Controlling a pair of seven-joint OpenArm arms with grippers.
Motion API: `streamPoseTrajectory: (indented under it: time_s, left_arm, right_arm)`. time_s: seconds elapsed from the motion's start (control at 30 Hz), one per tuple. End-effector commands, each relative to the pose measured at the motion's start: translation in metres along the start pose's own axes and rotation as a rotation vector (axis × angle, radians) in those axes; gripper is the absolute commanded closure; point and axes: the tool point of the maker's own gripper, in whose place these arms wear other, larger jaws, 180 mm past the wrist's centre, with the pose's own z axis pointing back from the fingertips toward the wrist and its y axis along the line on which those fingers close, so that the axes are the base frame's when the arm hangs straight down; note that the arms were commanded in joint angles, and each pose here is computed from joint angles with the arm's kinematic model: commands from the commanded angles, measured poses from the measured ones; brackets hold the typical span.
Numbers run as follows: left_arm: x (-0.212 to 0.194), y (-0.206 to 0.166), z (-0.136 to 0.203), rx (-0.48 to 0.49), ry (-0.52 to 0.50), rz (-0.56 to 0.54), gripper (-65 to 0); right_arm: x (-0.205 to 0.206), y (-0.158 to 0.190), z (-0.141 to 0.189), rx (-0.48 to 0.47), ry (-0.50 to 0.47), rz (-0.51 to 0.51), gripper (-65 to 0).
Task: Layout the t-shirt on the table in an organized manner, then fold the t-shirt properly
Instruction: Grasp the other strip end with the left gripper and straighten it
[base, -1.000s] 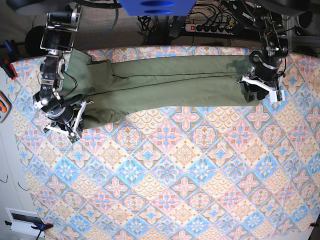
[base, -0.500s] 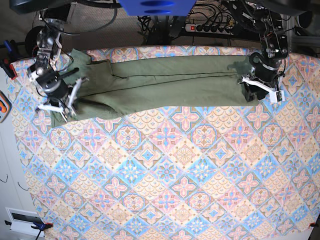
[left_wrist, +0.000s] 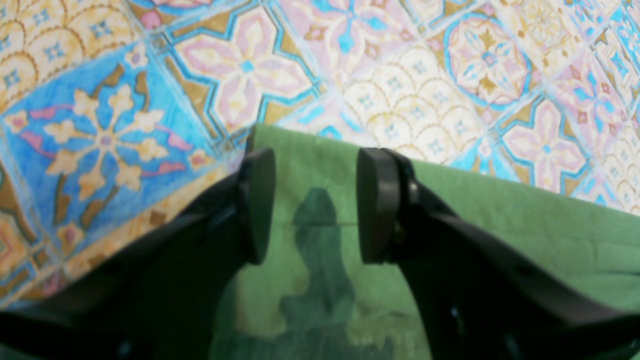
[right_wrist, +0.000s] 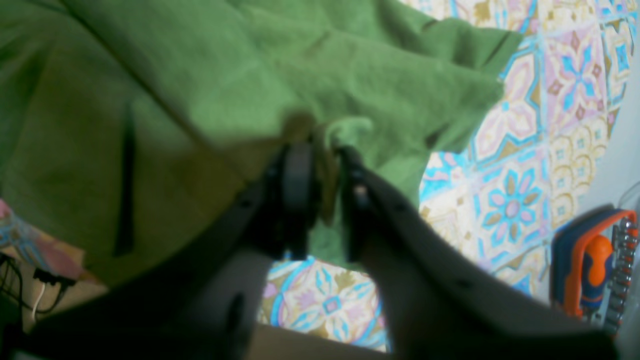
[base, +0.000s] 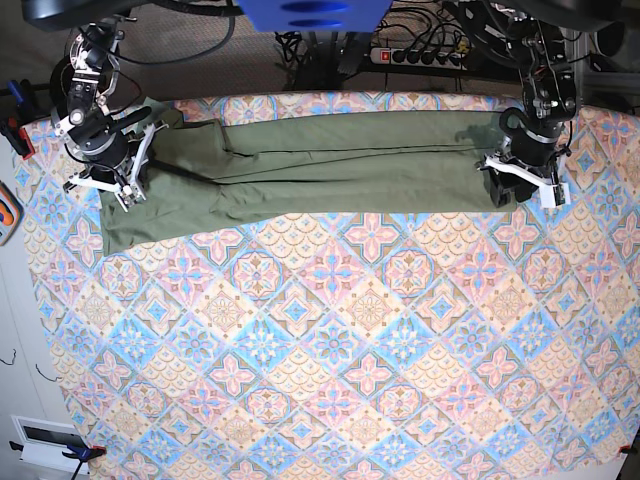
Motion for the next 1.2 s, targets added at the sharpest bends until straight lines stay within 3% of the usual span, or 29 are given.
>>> streamPoseTrajectory:
  time_s: [0.0,0.1,0.23,0.4,0.77,0.87,1.07,1.17]
  left_arm:
    - [0.013,0.000,0.002,-0.007,-0.041,-0.012,-26.7]
    - [0.013,0.000,0.002,-0.007,-0.041,-0.013,-27.4]
    - [0.022,0.009,0.004,0.002,-0.037,-0.061,-27.5]
    - [0.025,0.016,0.007,-0.050,0.061,-0.054,-27.6]
    - [0.021,0.063,0.018,-0.095,0.285,0.092,-27.6]
    - [0.024,0.070,0.018,-0.095,0.307,0.115,-28.1]
    - [0.024,0.059,0.016,-0.129,0.371,0.114,-44.9]
    - [0.019,0.051,0.013,-0.150,0.385,0.132,-45.7]
  right_arm:
    - [0.007,-0.010,0.005,-0.027,-0.023,0.006,-16.4]
    - [0.010,-0.012,0.005,-0.034,-0.029,0.007,-23.1]
    - [0.005,-0.022,0.009,-0.060,-0.022,-0.013,-23.7]
    - [0.004,-0.044,0.015,-0.121,-0.031,-0.047,-23.7]
    - [0.006,-0.054,0.018,-0.147,-0.042,-0.059,-24.1]
    - [0.007,-0.053,0.018,-0.145,-0.044,-0.060,-24.1]
    - [0.013,-0.057,0.017,-0.153,-0.058,-0.060,-24.1]
    - [0.013,-0.057,0.017,-0.153,-0.058,-0.060,-24.0]
